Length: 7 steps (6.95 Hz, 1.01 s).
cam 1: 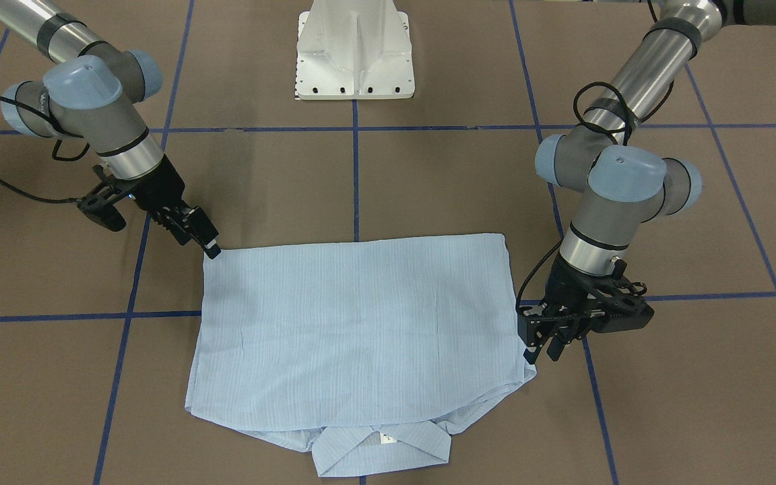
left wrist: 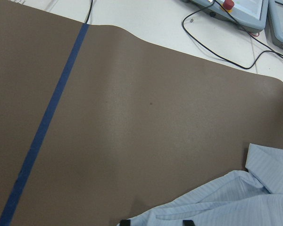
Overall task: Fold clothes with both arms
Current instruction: 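Open both grippers and draw the right gripper back from the shirt, then grasp the folded shirt's corner nearest the right gripper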
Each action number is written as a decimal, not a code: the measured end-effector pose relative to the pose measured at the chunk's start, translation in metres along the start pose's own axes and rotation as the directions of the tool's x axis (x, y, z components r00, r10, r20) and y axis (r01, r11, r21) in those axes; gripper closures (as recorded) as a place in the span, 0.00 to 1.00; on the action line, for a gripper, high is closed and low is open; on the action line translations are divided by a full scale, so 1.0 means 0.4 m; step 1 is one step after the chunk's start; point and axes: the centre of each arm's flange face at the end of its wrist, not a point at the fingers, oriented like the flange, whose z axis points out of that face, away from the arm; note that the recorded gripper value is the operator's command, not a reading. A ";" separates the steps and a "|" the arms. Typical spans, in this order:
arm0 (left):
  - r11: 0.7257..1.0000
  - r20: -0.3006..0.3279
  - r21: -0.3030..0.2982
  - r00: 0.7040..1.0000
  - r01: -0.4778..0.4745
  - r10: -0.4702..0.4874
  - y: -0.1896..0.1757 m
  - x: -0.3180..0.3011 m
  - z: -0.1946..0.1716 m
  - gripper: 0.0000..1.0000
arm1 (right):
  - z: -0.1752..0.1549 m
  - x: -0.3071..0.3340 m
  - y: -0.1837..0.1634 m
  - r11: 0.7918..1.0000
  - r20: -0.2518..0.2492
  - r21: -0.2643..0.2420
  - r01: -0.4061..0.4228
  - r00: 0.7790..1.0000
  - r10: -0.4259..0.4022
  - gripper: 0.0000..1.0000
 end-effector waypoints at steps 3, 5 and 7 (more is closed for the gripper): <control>1.000 0.002 0.002 1.000 0.000 0.000 0.004 -0.010 -0.004 0.50 | 0.070 0.039 0.051 1.000 -0.044 0.004 -0.006 0.999 0.006 0.42; 1.000 -0.002 0.003 1.000 -0.001 0.001 0.004 -0.007 -0.008 0.50 | 0.089 0.028 0.046 1.000 -0.047 0.010 -0.010 0.999 0.011 1.00; 1.000 0.003 0.003 1.000 0.000 0.000 0.006 -0.017 -0.006 0.50 | 0.079 0.013 0.024 1.000 -0.038 0.015 -0.016 0.999 0.017 1.00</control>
